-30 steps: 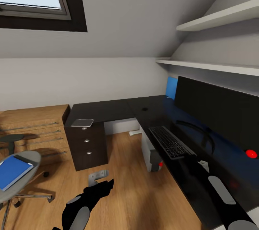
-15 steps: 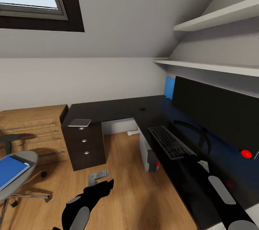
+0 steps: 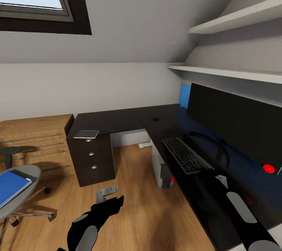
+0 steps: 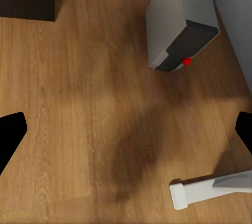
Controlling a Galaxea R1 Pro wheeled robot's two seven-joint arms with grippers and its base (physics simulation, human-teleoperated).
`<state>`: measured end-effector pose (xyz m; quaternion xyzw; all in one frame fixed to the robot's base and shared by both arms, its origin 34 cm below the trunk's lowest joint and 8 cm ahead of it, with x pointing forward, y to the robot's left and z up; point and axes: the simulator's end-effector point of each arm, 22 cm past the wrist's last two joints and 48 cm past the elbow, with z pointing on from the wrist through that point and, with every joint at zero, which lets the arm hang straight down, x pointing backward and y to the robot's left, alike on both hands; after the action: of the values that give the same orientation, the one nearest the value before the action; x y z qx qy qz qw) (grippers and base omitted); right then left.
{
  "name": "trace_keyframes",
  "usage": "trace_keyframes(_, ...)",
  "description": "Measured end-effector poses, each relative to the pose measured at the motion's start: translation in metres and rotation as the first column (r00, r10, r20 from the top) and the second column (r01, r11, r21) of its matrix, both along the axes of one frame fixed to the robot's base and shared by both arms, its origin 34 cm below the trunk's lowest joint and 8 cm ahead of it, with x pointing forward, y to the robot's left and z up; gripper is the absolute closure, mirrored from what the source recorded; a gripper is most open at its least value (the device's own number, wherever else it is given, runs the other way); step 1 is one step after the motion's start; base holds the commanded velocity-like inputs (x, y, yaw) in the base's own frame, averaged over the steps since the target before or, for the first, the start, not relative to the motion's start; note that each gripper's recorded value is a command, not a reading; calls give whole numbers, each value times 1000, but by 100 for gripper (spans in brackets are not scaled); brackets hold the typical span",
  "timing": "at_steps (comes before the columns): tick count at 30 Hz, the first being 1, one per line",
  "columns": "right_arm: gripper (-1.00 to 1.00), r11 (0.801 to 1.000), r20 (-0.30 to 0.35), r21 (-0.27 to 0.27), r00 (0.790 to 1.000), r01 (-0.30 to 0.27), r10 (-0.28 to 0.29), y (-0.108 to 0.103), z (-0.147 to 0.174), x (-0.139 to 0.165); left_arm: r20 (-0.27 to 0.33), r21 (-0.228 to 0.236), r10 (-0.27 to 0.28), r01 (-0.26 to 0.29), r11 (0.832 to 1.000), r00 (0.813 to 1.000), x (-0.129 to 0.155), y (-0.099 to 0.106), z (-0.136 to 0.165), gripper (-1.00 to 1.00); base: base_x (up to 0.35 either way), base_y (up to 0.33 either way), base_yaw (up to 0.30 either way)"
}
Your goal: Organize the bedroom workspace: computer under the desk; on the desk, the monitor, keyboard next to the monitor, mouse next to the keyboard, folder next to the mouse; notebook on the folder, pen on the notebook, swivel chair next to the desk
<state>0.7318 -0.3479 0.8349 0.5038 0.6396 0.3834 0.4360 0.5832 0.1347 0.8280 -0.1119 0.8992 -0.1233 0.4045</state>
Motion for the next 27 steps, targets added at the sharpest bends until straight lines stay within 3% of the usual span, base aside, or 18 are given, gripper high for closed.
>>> trace_keyframes(27,100,1000,1,-3,1000,-2,2,1,0,0,-1,-3,0,0,1000,1000,0,0,0,-100,59,-35,0)
